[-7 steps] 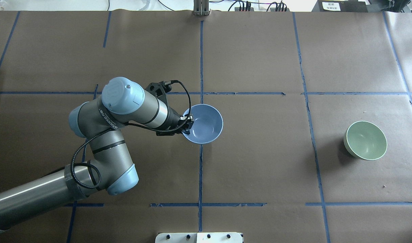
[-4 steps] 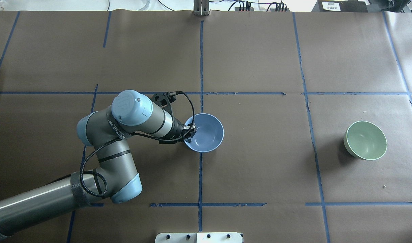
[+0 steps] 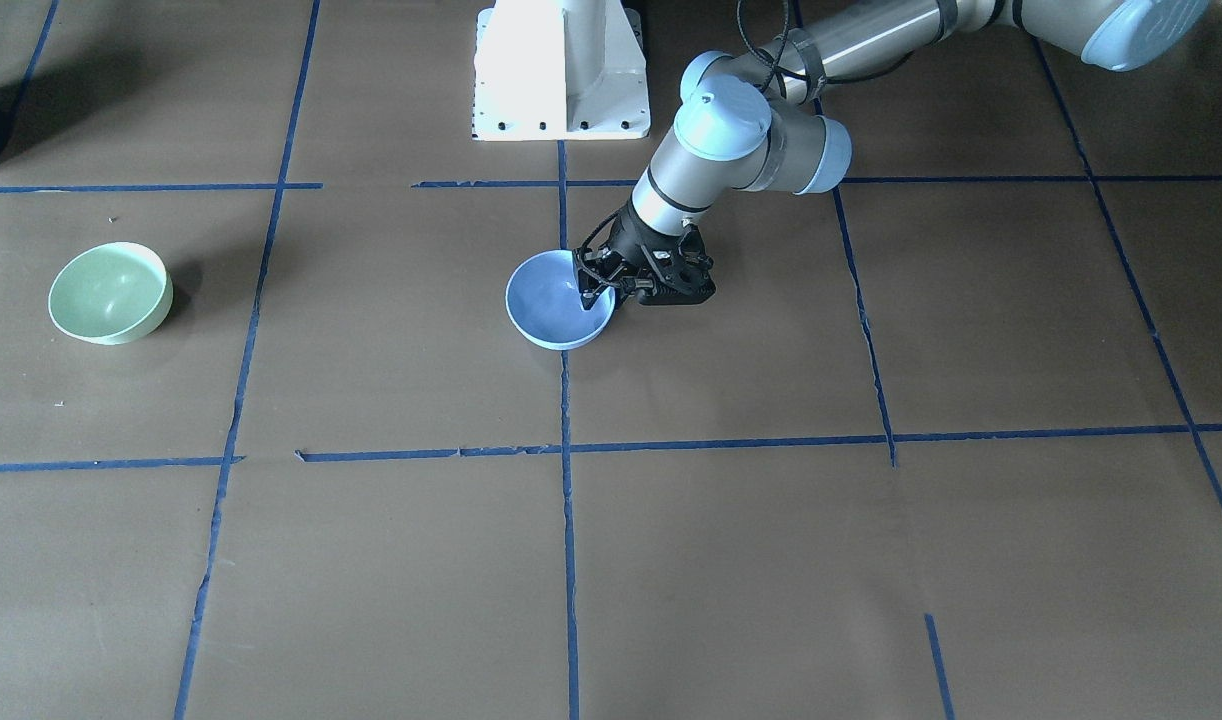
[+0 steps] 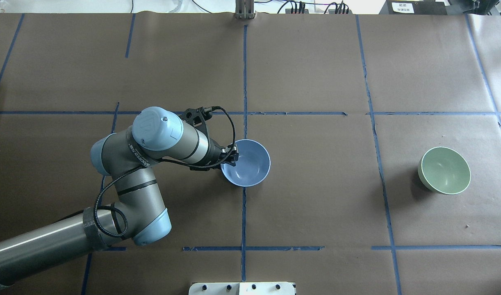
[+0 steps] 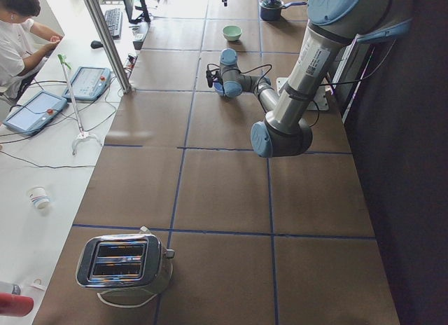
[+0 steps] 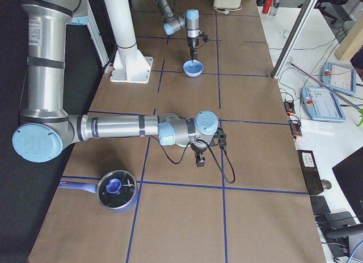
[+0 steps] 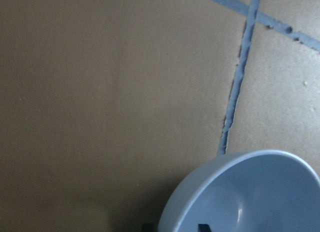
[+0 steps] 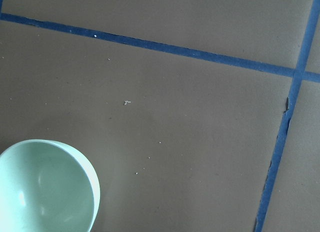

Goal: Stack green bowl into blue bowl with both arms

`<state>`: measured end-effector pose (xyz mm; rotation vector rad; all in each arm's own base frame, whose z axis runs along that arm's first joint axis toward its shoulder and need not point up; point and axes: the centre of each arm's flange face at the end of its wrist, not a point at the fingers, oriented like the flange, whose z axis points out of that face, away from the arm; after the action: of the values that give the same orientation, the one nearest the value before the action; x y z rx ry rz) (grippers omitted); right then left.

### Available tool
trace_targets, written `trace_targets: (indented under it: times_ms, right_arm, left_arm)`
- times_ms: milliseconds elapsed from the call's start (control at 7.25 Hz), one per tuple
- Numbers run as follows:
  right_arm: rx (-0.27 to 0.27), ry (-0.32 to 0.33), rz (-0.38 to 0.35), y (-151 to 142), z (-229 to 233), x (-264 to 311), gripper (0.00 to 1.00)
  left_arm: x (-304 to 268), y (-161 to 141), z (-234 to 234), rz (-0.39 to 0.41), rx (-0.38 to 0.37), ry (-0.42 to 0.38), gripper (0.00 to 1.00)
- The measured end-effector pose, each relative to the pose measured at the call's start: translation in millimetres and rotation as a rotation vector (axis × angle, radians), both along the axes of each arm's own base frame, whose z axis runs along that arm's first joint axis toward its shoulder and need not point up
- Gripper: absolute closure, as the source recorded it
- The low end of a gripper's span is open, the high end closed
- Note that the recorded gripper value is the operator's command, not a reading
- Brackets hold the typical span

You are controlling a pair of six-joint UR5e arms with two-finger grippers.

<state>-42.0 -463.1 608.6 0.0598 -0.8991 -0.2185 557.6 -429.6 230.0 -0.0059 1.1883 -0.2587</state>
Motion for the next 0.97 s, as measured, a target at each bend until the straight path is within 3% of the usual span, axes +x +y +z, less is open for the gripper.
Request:
trace_targets:
  times_ms: [276,690,828,966]
  right_arm:
    - [0.001,-0.034,0.053,15.5,-3.1,-37.2,0.0]
    - [-0.067,-0.096,0.143,46.2,9.2,-105.4,0.01]
    - [-0.086,-0.096,0.129,54.3,15.5,-124.3,0.14]
    - [-0.093,-0.086,0.112,60.4,21.6,-138.4,0.72]
  left_arm:
    - [-39.6,-16.9,-13.7,-0.062,0.02,0.035,0.0]
    - [-56.9,-27.2,-12.1,-0.091,0.022,0.038,0.0]
    - [-58.6,-29.0,-11.9,-0.094,0.022,0.038,0.0]
    - [-60.8,-31.4,-11.7,-0.099,0.023,0.037,0.0]
